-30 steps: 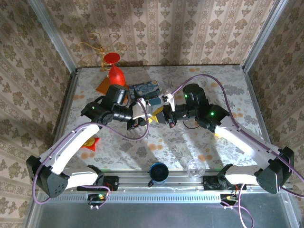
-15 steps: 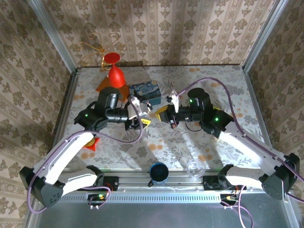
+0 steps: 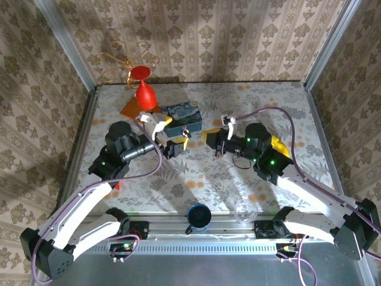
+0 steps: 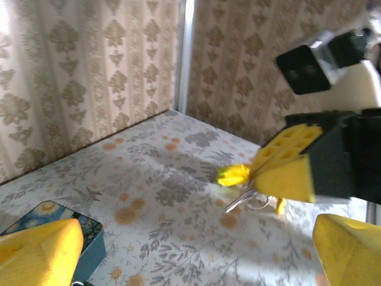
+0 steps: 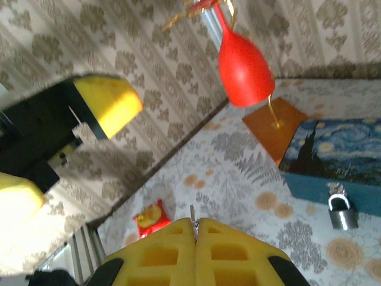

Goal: Unlock the padlock with the key

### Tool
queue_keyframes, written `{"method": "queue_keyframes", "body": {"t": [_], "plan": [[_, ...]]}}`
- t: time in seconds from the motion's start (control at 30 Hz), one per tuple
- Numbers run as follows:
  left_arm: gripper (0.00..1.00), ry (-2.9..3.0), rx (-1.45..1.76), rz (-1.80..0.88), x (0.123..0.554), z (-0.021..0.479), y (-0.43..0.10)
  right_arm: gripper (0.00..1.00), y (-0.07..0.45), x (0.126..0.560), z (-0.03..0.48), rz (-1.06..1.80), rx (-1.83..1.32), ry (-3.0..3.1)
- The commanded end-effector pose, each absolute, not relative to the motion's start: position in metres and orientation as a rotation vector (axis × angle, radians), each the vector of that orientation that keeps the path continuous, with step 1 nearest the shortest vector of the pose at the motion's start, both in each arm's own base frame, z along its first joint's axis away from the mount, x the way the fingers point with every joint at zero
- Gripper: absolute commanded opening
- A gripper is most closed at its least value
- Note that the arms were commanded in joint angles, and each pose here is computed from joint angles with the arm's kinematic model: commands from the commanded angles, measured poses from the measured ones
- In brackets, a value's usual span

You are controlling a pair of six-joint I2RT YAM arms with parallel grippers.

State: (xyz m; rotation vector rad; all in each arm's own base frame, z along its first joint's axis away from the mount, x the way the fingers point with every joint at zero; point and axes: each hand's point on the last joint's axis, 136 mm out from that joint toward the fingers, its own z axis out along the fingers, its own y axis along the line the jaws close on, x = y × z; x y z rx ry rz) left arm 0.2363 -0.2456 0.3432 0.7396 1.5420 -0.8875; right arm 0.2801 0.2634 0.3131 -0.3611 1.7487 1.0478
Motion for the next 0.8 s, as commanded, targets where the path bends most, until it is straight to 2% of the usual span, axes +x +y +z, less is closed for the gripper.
{"method": "queue_keyframes", "body": {"t": [0.0, 0.17, 0.37, 0.63, 0.77], "plan": [[1.0, 1.5, 0.489, -0.959, 0.254, 0.362, -0.23, 0.0, 0.246, 0.294, 0.334, 1.086, -0.204, 1.659], [1.0, 1.572, 0.383, -1.011, 0.273, 0.351, -0.228, 0.0, 0.232, 0.306, 0.328, 1.162, -0.105, 1.635], [1.0, 1.569, 0.417, -1.041, 0.279, 0.351, -0.238, 0.0, 0.225, 0.315, 0.319, 1.194, -0.048, 1.635], [1.0, 1.422, 0.36, -1.18, 0.288, 0.366, -0.239, 0.0, 0.224, 0.32, 0.319, 1.266, -0.009, 1.582], [0.92, 1.386, 0.339, -1.309, 0.293, 0.366, -0.244, 0.0, 0.227, 0.321, 0.319, 1.306, -0.004, 1.568]]}}
